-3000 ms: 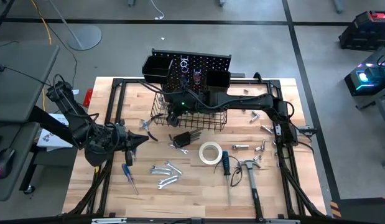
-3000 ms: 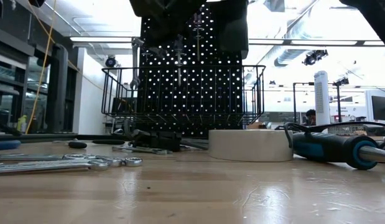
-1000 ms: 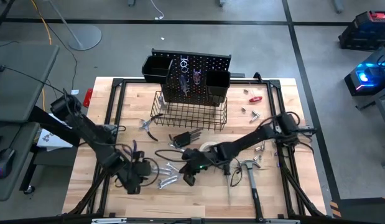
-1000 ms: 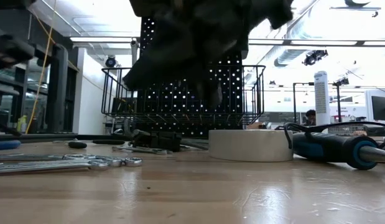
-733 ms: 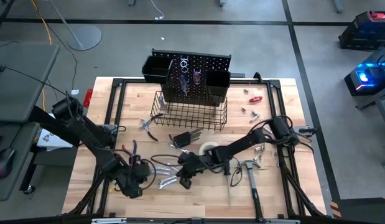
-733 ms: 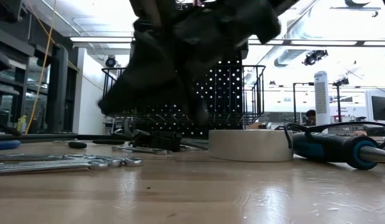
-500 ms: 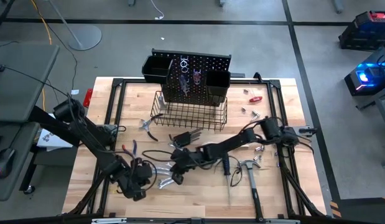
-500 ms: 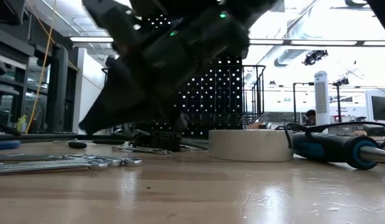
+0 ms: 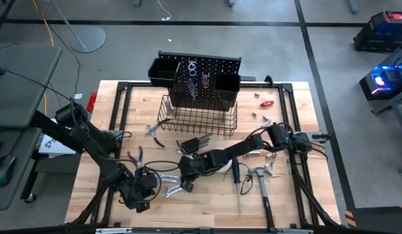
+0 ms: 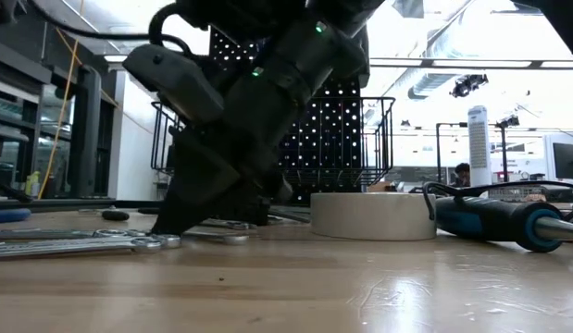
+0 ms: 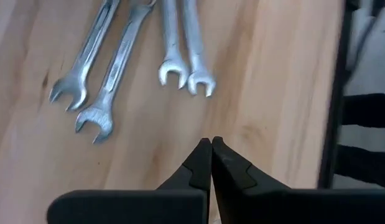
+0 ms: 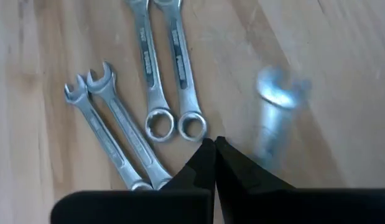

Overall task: Hang tools onto peg board
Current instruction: Hang the wrench on the peg board

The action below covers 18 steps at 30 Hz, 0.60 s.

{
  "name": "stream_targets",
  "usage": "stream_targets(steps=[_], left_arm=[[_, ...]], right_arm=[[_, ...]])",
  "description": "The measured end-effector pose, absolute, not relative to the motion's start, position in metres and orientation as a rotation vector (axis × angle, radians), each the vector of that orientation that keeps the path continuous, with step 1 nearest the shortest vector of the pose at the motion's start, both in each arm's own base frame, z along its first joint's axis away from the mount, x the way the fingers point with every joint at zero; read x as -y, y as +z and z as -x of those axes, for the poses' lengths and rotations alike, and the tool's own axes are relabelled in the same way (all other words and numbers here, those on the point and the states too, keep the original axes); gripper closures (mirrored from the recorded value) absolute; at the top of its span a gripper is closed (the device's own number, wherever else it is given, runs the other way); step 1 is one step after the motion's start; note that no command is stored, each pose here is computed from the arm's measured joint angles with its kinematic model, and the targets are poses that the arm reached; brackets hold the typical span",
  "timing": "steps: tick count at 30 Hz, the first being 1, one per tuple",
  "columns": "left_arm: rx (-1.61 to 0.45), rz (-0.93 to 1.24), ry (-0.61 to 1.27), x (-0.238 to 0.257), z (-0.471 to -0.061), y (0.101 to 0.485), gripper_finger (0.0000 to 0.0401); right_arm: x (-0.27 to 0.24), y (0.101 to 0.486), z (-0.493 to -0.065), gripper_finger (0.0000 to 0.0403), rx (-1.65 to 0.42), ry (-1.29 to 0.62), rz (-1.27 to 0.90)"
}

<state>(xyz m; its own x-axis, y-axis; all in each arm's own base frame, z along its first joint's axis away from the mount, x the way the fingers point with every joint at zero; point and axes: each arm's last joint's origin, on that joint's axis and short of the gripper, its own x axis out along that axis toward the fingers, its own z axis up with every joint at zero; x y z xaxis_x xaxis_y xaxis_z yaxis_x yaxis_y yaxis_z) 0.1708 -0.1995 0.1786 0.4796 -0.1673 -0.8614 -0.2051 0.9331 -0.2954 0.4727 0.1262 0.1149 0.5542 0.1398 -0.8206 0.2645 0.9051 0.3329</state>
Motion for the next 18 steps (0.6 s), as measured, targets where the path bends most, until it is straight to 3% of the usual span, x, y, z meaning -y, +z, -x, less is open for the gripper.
stream_targets(steps=[8, 14, 18], left_arm=[[-1.015, 0.253, -0.089, 0.187, -0.175, 0.196, 0.0401], [-1.033, 0.222, -0.059, 0.176, -0.176, 0.199, 0.0401], [-1.053, 0.207, -0.041, 0.174, -0.175, 0.198, 0.0401]], right_arm=[[-0.126, 0.115, -0.47, 0.0403, -0.985, -0.073, -0.465], [-0.128, 0.143, -0.48, 0.0403, -0.883, -0.057, -0.43], [-0.127, 0.139, -0.482, 0.0403, -0.88, -0.061, -0.45]])
